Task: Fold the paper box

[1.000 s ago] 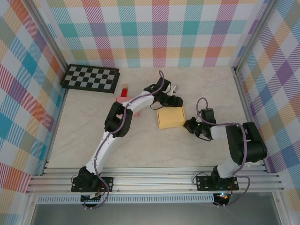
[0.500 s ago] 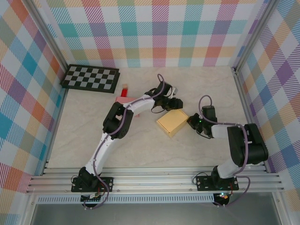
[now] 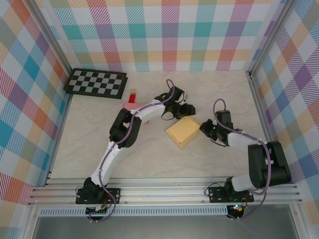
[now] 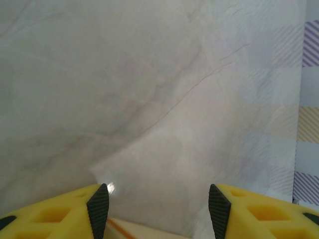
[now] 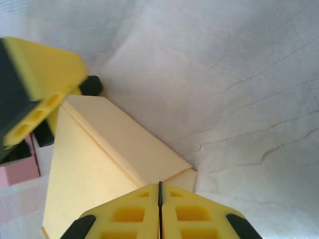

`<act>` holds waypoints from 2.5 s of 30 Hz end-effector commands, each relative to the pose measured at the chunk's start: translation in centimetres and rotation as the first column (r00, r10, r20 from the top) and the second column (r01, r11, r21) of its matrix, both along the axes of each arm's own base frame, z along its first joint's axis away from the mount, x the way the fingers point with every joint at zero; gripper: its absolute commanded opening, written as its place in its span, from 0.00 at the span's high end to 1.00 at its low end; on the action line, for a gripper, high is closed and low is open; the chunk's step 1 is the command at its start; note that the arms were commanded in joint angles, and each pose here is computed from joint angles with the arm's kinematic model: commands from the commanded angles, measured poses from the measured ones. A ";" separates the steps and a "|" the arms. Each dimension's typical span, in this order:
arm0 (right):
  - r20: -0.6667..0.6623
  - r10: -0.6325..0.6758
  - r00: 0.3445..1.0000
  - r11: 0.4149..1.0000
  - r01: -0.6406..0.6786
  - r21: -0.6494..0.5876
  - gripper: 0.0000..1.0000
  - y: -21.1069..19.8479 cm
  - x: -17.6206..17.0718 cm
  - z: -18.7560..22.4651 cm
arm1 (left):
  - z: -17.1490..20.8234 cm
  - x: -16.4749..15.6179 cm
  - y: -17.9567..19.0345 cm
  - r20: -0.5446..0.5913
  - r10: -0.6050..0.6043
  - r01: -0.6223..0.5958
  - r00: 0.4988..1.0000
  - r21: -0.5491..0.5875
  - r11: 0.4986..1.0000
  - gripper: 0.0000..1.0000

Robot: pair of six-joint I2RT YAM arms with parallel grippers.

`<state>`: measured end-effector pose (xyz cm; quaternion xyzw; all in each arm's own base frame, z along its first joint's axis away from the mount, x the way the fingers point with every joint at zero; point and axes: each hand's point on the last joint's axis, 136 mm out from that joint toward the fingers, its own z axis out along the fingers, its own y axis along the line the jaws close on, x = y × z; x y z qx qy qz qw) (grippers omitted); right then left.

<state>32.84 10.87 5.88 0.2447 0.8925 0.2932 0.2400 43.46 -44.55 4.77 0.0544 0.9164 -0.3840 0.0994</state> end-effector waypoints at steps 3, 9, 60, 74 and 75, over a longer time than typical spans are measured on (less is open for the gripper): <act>-0.080 0.059 0.995 0.990 -0.068 -0.121 0.90 -1.6 -3.4 -0.1 | 4.0 2.4 4.9 0.048 0.047 -0.049 0.998 0.058 0.997 0.38; -0.127 0.101 0.987 0.994 -0.106 -0.039 0.90 -0.4 -6.7 0.6 | 6.7 1.1 8.2 0.111 0.022 -0.031 0.994 0.078 0.996 0.37; -0.188 -0.082 0.979 0.928 0.144 0.345 0.95 12.6 -8.5 -1.1 | -0.8 -13.6 8.8 -0.126 0.285 -0.272 0.950 0.111 0.956 0.43; -0.050 -0.002 0.999 0.875 0.026 0.483 0.96 18.6 -6.0 3.8 | 0.4 -13.8 4.1 -0.124 0.227 -0.218 0.966 0.083 0.972 0.44; -0.053 -0.009 0.999 0.879 0.033 0.475 0.96 18.4 -6.0 3.5 | 0.5 -13.1 4.1 -0.110 0.222 -0.212 0.969 0.095 0.973 0.44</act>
